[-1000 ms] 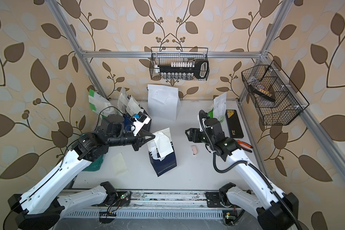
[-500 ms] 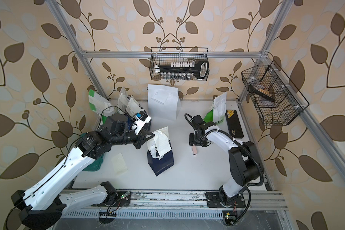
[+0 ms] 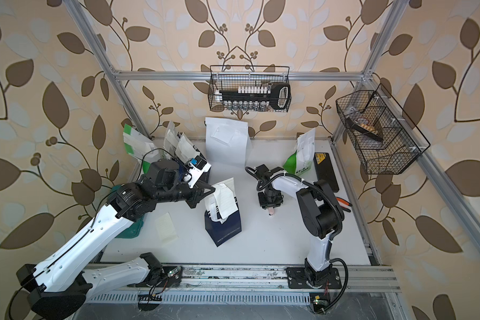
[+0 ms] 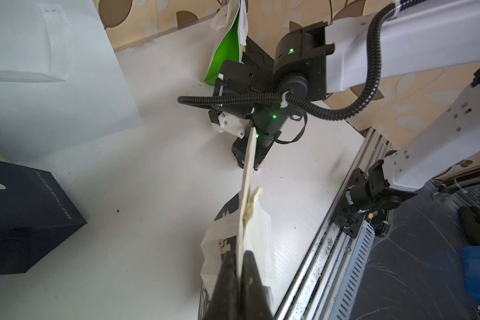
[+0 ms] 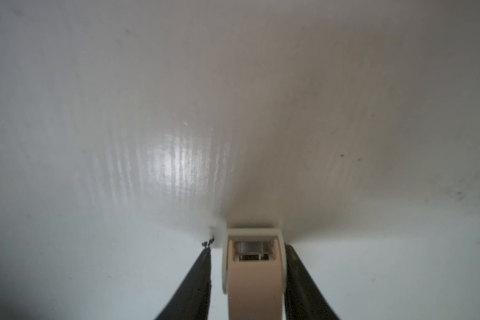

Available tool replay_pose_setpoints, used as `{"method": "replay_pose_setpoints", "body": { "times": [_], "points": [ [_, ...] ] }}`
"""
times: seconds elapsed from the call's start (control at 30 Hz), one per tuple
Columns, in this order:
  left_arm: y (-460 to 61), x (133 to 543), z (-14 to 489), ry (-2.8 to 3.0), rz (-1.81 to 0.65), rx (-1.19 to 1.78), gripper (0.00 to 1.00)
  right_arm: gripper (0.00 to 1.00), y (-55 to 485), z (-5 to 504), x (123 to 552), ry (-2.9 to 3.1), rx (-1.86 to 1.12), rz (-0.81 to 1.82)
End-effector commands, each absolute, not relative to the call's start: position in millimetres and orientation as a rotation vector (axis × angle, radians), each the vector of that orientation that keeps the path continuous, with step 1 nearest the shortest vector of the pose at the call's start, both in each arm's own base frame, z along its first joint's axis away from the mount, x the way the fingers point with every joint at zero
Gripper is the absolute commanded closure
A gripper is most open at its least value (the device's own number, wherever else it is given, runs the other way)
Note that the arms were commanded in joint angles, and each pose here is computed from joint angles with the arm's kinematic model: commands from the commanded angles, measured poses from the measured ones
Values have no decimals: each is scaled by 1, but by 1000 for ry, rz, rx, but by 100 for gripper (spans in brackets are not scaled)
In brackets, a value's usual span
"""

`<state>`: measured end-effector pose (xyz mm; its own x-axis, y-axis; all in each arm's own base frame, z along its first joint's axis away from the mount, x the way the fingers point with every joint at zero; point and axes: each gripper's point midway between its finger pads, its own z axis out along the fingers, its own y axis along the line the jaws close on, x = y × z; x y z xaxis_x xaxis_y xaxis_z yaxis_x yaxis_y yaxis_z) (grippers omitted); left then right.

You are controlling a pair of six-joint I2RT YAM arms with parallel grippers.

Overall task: Staple the receipts to the bags
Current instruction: Pick up the stapler from the center of the board, then place the stapler in the takeout bag.

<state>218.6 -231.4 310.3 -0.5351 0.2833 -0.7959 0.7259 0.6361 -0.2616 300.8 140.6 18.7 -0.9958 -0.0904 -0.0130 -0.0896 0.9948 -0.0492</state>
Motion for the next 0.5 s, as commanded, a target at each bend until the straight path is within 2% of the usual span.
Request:
{"method": "replay_pose_setpoints", "body": {
  "times": [0.0, 0.13, 0.23, 0.33, 0.47],
  "points": [
    [-233, 218, 317, 2079, -766, 794, 100, 72, 137, 24, 307, 3103, -151, -139],
    [-234, 218, 316, 2087, -766, 791, 100, 88, 135, 40, 315, 3044, -134, -148],
    [-232, 221, 313, 2099, -744, 773, 100, 100, 131, 72, 328, 2920, -105, -148],
    [-230, 225, 312, 2109, -734, 742, 100, 100, 138, 126, 339, 2729, -88, -69],
    [-228, 229, 316, 2105, -731, 692, 100, 100, 179, 244, 333, 2319, -134, 186]
  ]
}}
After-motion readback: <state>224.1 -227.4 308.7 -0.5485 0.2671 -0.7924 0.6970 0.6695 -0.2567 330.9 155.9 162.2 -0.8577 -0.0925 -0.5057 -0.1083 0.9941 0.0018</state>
